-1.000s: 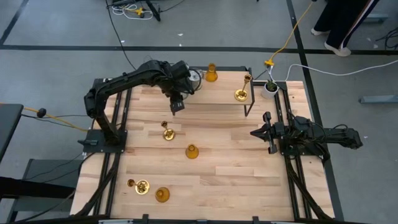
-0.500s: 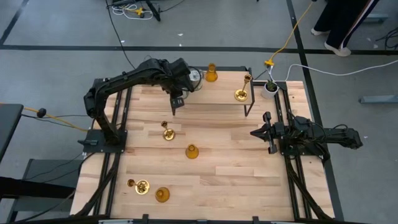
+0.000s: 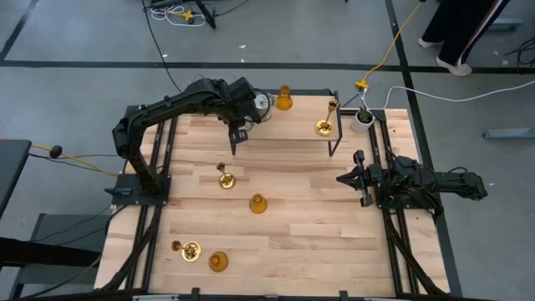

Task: Pick & Place candle stick holders
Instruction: Put the scented candle on the shelf aligned with the other scented candles, then adjust the gold candle holder on the shelf

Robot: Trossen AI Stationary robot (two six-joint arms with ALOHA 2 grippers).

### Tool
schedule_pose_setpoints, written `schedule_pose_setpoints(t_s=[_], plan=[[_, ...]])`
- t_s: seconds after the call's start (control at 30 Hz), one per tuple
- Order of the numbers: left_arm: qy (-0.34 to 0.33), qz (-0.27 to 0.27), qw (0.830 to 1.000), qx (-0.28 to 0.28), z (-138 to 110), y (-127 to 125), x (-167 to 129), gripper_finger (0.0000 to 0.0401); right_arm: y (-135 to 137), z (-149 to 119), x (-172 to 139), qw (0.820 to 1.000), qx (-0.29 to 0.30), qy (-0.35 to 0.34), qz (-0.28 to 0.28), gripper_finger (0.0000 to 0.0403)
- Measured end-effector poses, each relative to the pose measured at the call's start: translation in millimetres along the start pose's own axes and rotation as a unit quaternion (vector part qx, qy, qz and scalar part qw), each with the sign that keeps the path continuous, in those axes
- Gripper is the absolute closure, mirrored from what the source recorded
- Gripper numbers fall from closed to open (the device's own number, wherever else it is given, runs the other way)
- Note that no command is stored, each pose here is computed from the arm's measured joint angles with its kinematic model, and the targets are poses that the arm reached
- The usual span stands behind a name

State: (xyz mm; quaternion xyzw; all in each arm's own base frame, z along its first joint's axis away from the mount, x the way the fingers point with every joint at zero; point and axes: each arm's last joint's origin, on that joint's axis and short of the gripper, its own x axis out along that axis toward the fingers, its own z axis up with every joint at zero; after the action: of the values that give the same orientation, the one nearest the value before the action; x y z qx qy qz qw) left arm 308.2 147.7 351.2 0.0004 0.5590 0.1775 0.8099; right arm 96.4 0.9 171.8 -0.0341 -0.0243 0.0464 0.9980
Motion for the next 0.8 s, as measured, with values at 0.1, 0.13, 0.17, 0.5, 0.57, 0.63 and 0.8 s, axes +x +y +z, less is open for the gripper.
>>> schedule_pose_setpoints(t_s=[0.1, 0.13, 0.17, 0.5, 0.57, 0.63, 0.8], plan=[[0.004, 0.021, 1.000, 0.000, -0.2, 1.1, 0.0, 0.0385, 0.0, 0.0, 0.0, 1.000, 0.000, 0.000, 0.000, 0.0381], [0.005, 0.025, 1.000, 0.000, -0.3, 1.5, 0.0, 0.0385, 0.0, 0.0, 0.0, 1.000, 0.000, 0.000, 0.000, 0.0381], [0.005, 0.027, 1.000, 0.000, -0.3, 1.5, 0.0, 0.0385, 0.0, 0.0, 0.0, 1.000, 0.000, 0.000, 0.000, 0.0381], [0.005, 0.021, 1.000, -0.003, 0.1, -2.1, -0.6, 0.0385, 0.0, 0.0, 0.0, 1.000, 0.000, 0.000, 0.000, 0.0381], [0.004, 0.019, 1.000, 0.001, 0.4, -4.1, -1.5, 0.0385, 0.0, 0.0, 0.0, 1.000, 0.000, 0.000, 0.000, 0.0381], [0.004, 0.017, 1.000, 0.003, 0.8, -5.6, -4.0, 0.0385, 0.0, 0.0, 0.0, 1.000, 0.000, 0.000, 0.000, 0.0381], [-0.012, 0.015, 1.000, 0.010, 5.1, -10.0, -12.7, 0.0385, 0.0, 0.1, 0.0, 1.000, 0.000, 0.000, 0.000, 0.0381]])
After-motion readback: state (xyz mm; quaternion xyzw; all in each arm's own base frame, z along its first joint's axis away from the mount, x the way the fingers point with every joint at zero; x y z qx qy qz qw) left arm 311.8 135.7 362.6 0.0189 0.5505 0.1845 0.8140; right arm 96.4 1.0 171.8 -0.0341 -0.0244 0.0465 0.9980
